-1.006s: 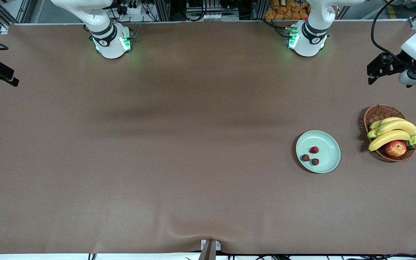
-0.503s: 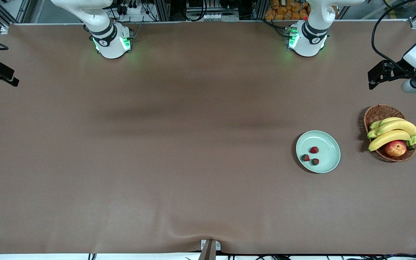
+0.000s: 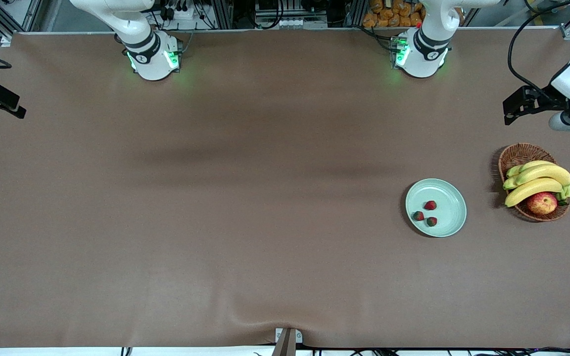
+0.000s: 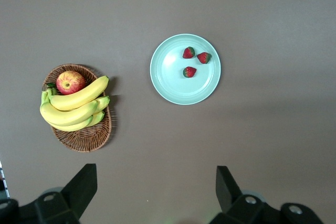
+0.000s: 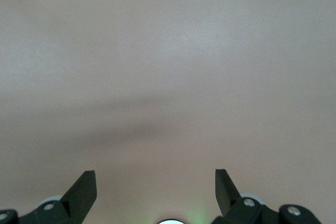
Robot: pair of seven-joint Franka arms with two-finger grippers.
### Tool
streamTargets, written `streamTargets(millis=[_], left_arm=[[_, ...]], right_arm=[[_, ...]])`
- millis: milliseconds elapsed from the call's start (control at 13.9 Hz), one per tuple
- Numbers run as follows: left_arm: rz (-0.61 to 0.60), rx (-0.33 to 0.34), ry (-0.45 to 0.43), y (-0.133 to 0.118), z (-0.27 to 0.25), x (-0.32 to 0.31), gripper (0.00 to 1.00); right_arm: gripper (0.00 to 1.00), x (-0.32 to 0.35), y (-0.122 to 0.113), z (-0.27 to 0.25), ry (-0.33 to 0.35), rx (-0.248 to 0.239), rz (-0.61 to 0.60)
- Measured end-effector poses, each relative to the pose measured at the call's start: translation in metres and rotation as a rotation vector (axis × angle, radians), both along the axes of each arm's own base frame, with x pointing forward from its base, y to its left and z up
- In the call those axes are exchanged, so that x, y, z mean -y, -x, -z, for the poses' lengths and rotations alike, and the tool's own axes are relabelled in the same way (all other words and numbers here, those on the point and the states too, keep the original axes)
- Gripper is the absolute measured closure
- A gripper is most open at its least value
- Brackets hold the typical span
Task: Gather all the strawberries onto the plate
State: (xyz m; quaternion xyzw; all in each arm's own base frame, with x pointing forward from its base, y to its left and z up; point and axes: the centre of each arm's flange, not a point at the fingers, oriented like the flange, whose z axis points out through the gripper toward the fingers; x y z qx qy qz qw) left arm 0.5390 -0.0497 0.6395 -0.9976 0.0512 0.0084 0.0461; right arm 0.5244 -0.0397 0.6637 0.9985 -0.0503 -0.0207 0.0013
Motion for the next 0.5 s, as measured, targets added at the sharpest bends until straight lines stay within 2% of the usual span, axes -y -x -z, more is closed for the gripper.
streamTargets(millis=[503], left_arm=[[-0.046,0.014,0.053,-0.011,0.006,-0.029,0.00]], right_arm=[[0.00,0.000,0.000,0.000,0.000,0.000,0.000]])
